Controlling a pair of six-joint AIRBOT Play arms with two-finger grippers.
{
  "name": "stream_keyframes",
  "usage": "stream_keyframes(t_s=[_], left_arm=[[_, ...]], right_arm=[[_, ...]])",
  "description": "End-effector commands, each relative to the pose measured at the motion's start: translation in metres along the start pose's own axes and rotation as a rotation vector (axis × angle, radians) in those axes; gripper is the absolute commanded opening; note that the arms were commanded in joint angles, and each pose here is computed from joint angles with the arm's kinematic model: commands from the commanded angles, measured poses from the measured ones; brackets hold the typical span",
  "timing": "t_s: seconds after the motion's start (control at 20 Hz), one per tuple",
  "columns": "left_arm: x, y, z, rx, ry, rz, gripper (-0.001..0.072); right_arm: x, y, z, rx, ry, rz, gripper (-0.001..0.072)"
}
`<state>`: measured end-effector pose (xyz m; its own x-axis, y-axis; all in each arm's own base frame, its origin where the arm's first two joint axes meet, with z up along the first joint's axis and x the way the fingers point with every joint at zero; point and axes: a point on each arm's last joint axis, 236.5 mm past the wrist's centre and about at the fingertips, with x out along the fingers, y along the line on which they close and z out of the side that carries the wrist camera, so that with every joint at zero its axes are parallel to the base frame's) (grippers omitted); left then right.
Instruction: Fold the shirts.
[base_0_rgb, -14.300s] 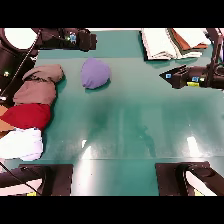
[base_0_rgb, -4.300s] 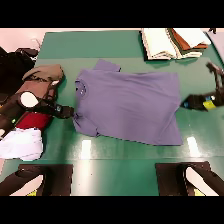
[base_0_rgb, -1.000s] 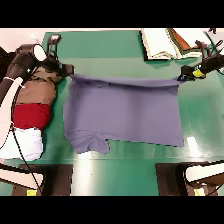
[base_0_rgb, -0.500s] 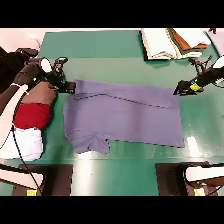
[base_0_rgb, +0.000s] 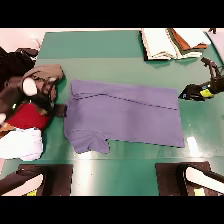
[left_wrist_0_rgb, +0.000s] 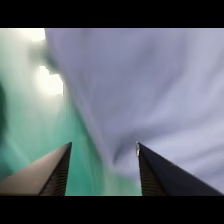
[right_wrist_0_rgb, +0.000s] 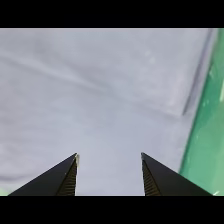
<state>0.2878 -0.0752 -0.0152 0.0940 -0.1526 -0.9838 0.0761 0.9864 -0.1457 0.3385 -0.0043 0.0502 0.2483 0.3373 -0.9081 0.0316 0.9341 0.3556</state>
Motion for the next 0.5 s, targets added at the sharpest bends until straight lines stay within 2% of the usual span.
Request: stream_keyframes(t_s=[0.0, 0.1, 0.15, 0.2, 0.45], left_arm=[[0.026, -0.002, -0.076, -0.099, 0.074, -0.044, 0.0490], [0.043, -0.010, -0.094, -0.155, 0.095, -0.088, 0.0493], [0.049, -0.017, -0.098, -0.179, 0.099, -0.124, 0.0560], [0.054, -0.025, -0.098, -0.206, 0.091, -0.164, 0.0592], [0.061, -0.053, -0.084, -0.291, 0.022, -0.304, 0.0590]], right_arm=[[-0.010, 0.019, -0.012, -0.008, -0.082, 0.044, 0.0451], [-0.014, 0.022, -0.015, -0.011, -0.105, 0.044, 0.0451], [-0.017, 0.024, -0.015, -0.016, -0.111, 0.043, 0.0450], [-0.019, 0.025, -0.015, -0.019, -0.117, 0.043, 0.0450], [-0.022, 0.026, -0.017, -0.022, -0.119, 0.043, 0.0450]])
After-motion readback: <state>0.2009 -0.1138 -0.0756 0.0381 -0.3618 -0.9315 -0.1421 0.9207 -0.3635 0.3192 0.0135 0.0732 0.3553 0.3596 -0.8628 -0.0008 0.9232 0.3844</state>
